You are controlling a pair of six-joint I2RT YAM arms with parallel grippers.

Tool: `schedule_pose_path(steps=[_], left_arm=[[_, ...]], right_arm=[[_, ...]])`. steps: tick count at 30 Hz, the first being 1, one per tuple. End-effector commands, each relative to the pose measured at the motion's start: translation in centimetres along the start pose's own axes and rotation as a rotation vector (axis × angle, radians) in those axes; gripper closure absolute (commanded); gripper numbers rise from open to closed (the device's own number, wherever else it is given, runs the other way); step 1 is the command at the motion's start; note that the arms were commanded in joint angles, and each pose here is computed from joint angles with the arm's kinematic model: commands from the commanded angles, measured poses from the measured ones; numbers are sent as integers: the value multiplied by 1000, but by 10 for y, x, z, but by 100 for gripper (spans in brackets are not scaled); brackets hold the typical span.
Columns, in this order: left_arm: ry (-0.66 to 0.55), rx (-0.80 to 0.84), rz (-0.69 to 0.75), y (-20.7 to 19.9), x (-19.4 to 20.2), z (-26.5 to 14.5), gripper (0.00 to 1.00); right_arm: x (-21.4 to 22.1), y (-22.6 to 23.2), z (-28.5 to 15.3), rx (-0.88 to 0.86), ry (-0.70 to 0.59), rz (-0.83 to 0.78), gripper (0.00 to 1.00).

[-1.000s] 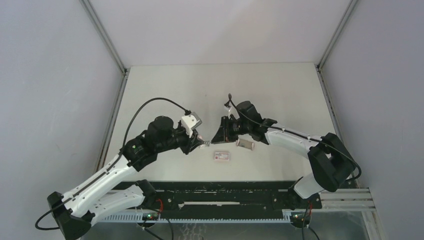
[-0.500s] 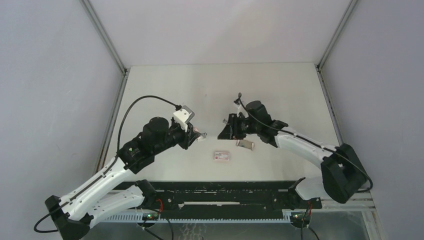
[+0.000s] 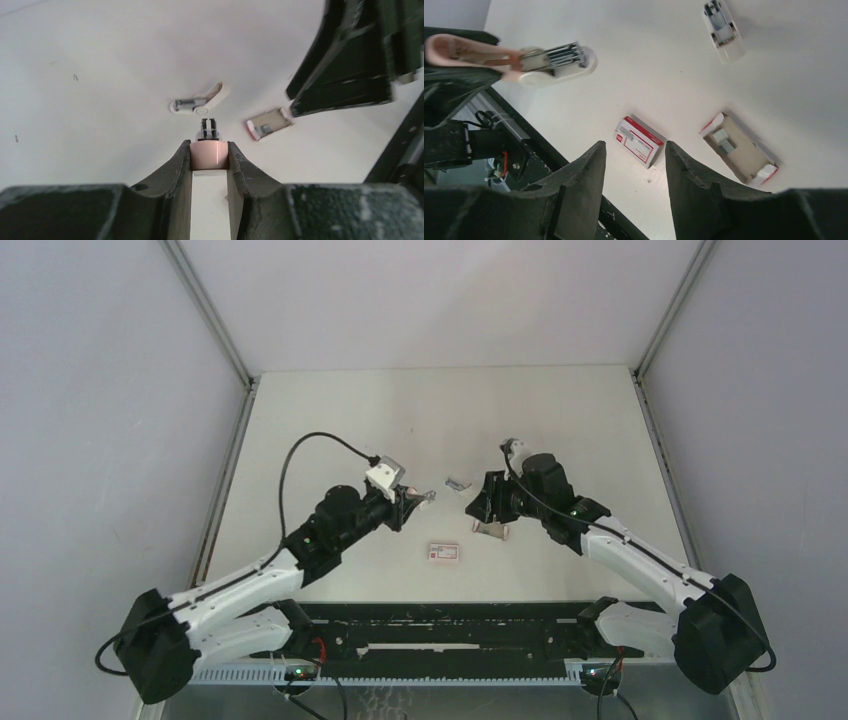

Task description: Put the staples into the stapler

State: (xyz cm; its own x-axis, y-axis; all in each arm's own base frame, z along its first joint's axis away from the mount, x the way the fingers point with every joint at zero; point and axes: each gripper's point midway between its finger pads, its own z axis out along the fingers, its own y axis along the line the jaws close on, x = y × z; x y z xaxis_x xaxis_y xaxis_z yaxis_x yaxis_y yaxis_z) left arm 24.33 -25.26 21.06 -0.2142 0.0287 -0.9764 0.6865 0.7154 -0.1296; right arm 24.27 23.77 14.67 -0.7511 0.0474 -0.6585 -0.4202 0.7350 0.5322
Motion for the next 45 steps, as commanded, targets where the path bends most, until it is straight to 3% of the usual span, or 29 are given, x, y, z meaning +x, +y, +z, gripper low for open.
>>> schedule_pose_path(steps=[1,19,28,34,40,45], left_arm=[[-110,9,104,3,-1,25,100],[23,-59,170,28,93,61,99],[104,-87,164,35,127,59,81],[116,-82,118,33,136,52,54],[43,-74,41,26,110,36,36],[14,-137,-16,30,68,20,28]], right_arm=[[-8,-7,-5,24,-75,-35,53],[-1,-31,4,101,-72,7,53],[3,-32,6,102,-63,19,53],[4,-23,8,76,-51,-6,47],[1,-6,7,158,-96,-87,42],[0,-2,22,210,-100,-80,42]])
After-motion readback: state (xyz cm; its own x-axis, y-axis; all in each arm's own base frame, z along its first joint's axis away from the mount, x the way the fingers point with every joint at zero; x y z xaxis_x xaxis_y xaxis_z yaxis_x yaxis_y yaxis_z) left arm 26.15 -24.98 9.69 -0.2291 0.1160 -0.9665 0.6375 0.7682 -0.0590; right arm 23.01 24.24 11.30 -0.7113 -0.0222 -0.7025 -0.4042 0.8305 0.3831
